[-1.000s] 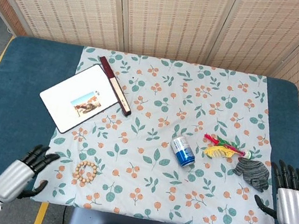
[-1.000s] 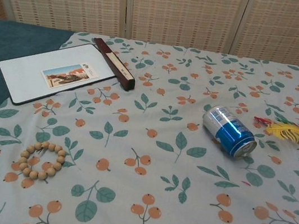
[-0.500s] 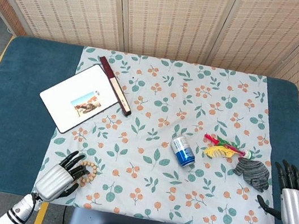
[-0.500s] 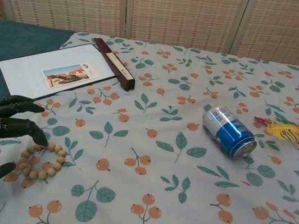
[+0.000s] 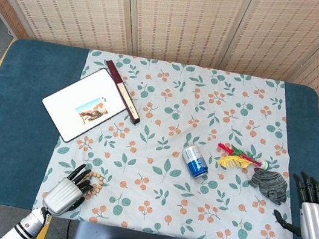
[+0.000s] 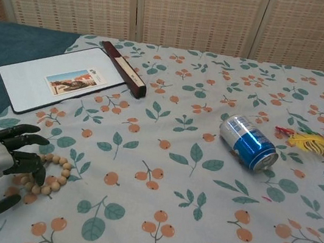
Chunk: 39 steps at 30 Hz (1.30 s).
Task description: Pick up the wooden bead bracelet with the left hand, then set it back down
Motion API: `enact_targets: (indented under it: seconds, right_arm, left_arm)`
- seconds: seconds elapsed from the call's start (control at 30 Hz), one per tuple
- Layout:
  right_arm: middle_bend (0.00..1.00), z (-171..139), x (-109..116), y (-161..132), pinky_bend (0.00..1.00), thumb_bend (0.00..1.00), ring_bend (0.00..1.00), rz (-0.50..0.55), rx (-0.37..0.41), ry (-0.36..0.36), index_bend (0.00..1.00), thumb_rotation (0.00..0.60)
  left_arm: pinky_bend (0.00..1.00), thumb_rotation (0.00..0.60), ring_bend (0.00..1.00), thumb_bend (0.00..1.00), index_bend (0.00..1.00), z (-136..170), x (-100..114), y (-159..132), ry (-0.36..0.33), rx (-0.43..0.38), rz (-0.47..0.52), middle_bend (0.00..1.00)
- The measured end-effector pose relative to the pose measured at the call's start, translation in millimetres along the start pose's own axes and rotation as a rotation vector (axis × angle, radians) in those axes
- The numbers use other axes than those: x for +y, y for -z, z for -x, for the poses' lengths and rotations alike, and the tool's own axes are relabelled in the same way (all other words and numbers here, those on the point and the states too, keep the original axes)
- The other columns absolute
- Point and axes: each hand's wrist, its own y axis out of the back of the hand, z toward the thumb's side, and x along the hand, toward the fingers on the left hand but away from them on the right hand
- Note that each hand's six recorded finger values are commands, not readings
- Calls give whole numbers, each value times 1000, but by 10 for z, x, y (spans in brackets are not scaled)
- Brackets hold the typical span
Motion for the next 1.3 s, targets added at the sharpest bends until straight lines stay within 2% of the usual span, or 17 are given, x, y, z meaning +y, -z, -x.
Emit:
enact_targets:
  seconds: [0.3, 0.43, 0.5, 0.63, 0.77, 0.9, 1.03, 1.13, 1.3]
  right_arm:
    - [0, -10, 5, -1, 0, 151, 0, 4, 0, -6, 0, 430]
    - [0, -8, -3, -6, 0, 152, 0, 4, 0, -10, 0, 428]
    - [0, -8, -4, -7, 0, 151, 0, 4, 0, -11, 0, 429]
    - [0, -6, -10, -5, 0, 152, 0, 5, -2, -13, 0, 429]
    - [0, -2, -19, -4, 0, 152, 0, 7, -4, -19, 0, 428]
    - [0, -3, -22, -4, 0, 151, 0, 12, -4, -23, 0, 429]
    - [0, -4, -10, -1, 0, 151, 0, 21, 1, -25, 0, 428]
    - [0, -6, 2, 7, 0, 151, 0, 25, 1, -24, 0, 428]
    - [0, -12, 18, 23, 0, 152, 0, 31, 4, -25, 0, 427]
  left_arm:
    - [0, 600, 140, 450, 433, -43, -172, 50, 34, 29, -46, 432]
    - [0, 600, 236, 442, 564, -58, -162, 69, 23, 44, -87, 598]
    - [0, 600, 288, 456, 639, -66, -121, 78, -1, 56, -96, 674]
    - [0, 600, 350, 495, 715, -89, 15, 112, -74, 73, -100, 757]
    - [0, 600, 368, 559, 737, -146, 172, 214, -138, 103, -109, 777]
    - [0, 600, 397, 615, 759, -286, 358, 404, -181, 166, -71, 797]
    - [2, 600, 440, 644, 776, -478, 530, 748, -213, 300, 11, 814]
    - [32, 600, 462, 661, 767, -618, 678, 1158, -245, 471, 121, 824]
    - [76, 600, 485, 665, 693, -655, 911, 1935, -324, 821, 406, 849]
